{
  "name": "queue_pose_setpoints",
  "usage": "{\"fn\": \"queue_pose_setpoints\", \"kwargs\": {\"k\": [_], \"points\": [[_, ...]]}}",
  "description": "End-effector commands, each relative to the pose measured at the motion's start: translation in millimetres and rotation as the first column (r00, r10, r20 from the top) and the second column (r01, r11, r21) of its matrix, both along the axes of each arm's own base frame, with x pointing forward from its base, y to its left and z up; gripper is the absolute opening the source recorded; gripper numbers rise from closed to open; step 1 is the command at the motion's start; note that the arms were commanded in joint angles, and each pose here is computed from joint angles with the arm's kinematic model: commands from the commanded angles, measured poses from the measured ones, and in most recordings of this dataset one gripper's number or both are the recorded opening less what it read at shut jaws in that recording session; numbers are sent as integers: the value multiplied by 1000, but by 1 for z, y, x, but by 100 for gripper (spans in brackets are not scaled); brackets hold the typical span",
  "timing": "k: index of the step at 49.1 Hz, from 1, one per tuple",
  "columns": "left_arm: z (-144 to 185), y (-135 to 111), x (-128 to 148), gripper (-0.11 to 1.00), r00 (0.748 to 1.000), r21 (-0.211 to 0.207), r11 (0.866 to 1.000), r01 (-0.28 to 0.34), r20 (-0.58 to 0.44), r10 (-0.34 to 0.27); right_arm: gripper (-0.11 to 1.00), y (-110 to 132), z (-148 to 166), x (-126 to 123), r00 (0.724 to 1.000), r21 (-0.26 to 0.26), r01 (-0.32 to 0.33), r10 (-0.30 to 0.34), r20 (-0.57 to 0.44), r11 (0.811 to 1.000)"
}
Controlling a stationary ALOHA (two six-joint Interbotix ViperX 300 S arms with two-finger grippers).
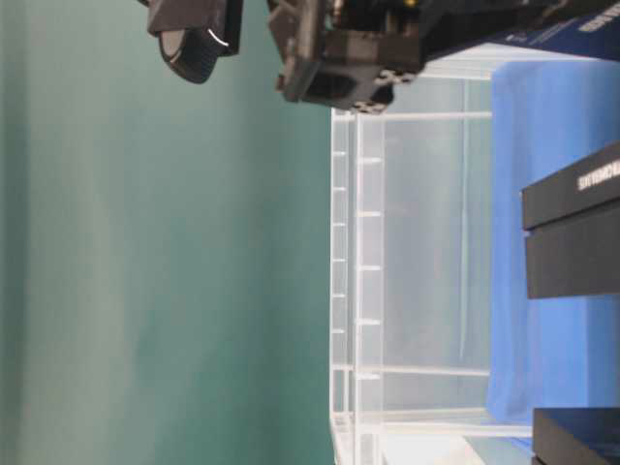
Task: Take out the box from the case.
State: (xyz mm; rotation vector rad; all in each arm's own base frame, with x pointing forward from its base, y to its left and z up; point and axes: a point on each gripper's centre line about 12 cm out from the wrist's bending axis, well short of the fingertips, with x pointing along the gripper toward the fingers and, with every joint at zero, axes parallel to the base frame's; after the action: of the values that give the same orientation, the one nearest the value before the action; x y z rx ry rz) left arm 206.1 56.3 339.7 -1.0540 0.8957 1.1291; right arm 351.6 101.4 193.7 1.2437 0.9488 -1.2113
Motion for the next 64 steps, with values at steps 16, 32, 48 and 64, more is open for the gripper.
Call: {"fn": "queue_pose_setpoints", "kwargs": {"k": [16, 32, 48, 64], "points": [[6, 1, -1, 98, 1000, 9, 1000, 0, 15, 0, 65, -3, 21, -2, 999, 10, -2, 1, 53, 1000], [7, 3, -2, 98, 1000, 10, 1000, -10, 18, 9, 96, -8, 33, -2, 999, -24, -6, 8, 49, 1000], [6, 6, -2, 98, 1000, 10, 1000, -20, 17, 20, 95, -12, 41, -1, 998, -18, 7, -5, 65, 1000], [6, 7, -3, 98, 1000, 13, 1000, -22, 16, 22, 95, -18, 90, -3, 990, 7, 36, -37, 139, 999]]}}
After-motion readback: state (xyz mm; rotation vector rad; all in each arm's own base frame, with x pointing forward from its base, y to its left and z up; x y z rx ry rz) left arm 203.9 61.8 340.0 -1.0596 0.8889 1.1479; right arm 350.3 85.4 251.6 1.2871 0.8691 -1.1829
